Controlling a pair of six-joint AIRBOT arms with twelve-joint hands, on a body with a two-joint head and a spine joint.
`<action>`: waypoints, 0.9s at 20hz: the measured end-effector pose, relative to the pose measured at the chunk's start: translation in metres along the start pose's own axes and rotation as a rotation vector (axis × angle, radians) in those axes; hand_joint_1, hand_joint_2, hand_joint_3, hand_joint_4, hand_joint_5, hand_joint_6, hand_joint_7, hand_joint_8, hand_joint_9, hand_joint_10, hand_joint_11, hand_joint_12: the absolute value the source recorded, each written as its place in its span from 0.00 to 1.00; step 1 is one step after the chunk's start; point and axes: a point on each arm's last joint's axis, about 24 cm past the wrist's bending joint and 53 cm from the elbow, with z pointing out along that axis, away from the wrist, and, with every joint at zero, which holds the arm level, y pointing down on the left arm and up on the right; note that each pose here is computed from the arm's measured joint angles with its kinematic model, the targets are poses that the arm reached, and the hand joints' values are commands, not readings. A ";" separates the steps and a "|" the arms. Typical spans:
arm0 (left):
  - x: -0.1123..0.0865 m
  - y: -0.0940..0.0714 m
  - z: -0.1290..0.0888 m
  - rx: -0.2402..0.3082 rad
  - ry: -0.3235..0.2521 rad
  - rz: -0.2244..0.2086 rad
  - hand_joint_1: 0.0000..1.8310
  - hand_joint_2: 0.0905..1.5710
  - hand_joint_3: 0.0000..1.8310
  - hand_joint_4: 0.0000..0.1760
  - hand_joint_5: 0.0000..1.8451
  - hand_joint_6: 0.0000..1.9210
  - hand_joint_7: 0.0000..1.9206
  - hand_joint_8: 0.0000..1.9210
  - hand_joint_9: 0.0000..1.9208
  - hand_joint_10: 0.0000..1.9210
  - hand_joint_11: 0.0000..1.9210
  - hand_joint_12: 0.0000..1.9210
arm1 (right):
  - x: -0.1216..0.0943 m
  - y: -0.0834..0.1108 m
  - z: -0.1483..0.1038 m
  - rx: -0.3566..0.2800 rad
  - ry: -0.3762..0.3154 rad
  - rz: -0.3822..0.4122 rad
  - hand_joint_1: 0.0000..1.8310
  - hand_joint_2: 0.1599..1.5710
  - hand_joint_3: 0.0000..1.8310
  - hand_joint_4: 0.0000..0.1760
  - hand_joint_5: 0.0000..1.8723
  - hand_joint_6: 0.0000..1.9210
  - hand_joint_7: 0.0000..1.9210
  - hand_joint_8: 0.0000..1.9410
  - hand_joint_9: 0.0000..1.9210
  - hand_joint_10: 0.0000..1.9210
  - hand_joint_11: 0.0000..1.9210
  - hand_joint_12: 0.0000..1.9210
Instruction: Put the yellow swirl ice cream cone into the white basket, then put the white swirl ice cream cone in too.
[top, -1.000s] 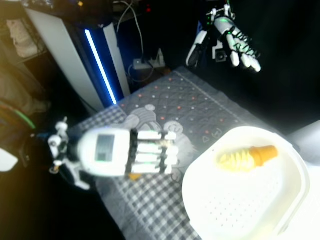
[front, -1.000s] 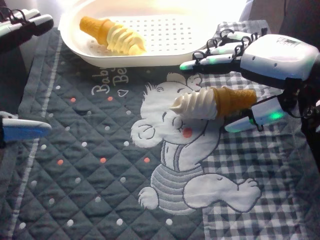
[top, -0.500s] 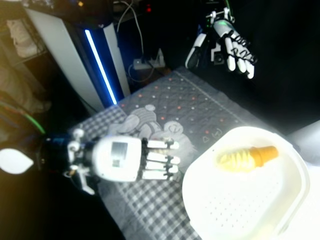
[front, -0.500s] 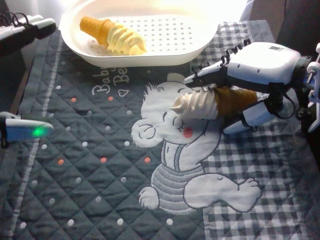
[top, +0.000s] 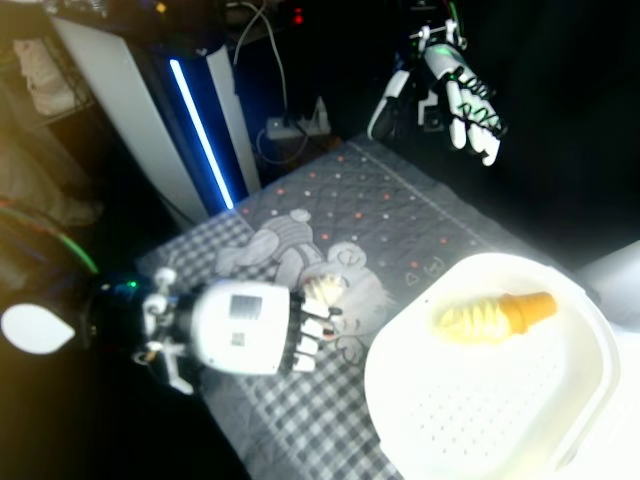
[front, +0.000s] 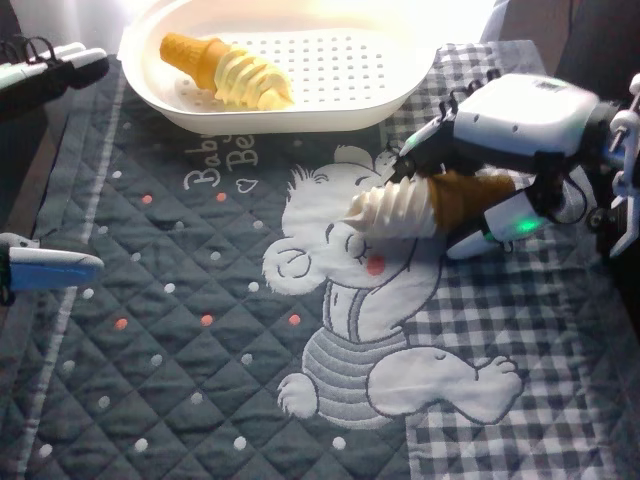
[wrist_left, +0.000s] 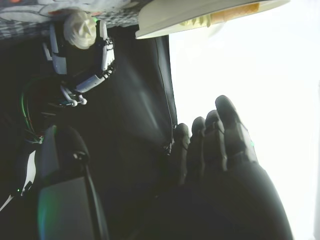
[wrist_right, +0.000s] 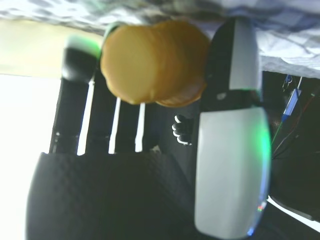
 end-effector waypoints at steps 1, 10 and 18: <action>0.001 0.001 -0.001 -0.004 0.002 -0.005 0.46 0.47 0.00 0.09 0.13 0.00 0.09 0.00 0.06 0.00 0.00 0.40 | -0.009 0.000 -0.004 -0.003 -0.019 0.002 0.71 0.65 0.00 0.00 0.56 0.35 0.58 0.48 0.54 0.55 0.47 0.68; 0.005 0.004 -0.003 -0.010 0.002 -0.030 0.48 0.47 0.00 0.00 0.14 0.00 0.08 0.00 0.05 0.00 0.00 0.33 | -0.142 0.065 -0.018 -0.193 -0.357 -0.021 0.70 0.58 0.00 0.02 0.70 0.18 0.76 0.08 0.65 0.49 0.54 0.73; 0.008 0.008 -0.001 -0.010 -0.002 -0.057 0.50 0.46 0.00 0.00 0.13 0.00 0.07 0.00 0.04 0.00 0.00 0.25 | -0.150 0.064 0.095 -0.055 -0.319 -0.122 0.75 0.60 0.00 0.00 0.61 0.33 0.74 0.01 0.63 0.44 0.52 0.56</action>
